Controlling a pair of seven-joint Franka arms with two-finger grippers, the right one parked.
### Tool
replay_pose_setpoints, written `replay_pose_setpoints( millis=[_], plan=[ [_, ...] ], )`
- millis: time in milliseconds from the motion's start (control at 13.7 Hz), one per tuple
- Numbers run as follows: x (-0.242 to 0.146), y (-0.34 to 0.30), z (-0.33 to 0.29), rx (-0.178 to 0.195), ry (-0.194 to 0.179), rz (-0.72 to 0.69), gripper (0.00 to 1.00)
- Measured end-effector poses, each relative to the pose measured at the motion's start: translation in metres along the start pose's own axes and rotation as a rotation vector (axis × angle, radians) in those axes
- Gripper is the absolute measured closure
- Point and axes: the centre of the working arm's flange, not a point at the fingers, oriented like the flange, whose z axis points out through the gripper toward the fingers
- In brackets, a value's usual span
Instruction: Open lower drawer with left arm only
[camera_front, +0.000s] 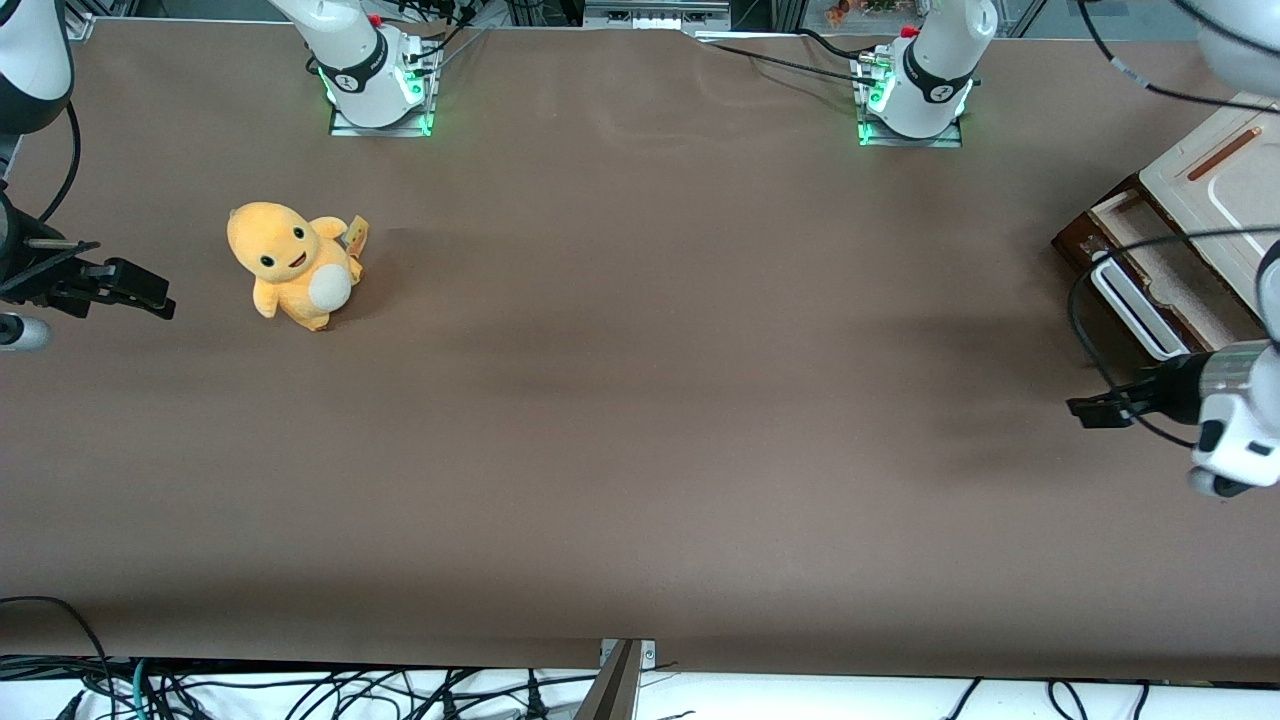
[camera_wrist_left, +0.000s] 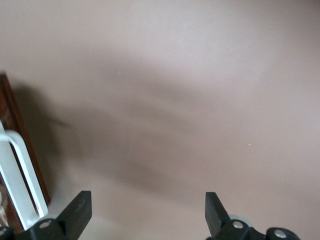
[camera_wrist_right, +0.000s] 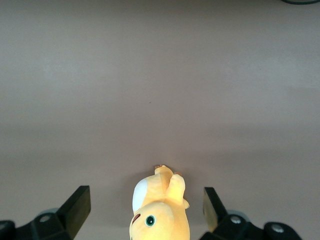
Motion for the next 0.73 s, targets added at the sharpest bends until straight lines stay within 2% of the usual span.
replay_pose_setpoints(
  millis=[146,439,585,732],
  plan=[
    [-0.021,0.002,-0.021,-0.018,0.080,0.114,0.00],
    [-0.088,-0.010,-0.076,-0.019,0.188,0.360,0.00],
    [-0.122,-0.008,-0.098,-0.010,0.221,0.404,0.00],
    [-0.148,-0.001,-0.097,0.003,0.214,0.428,0.00]
  ],
)
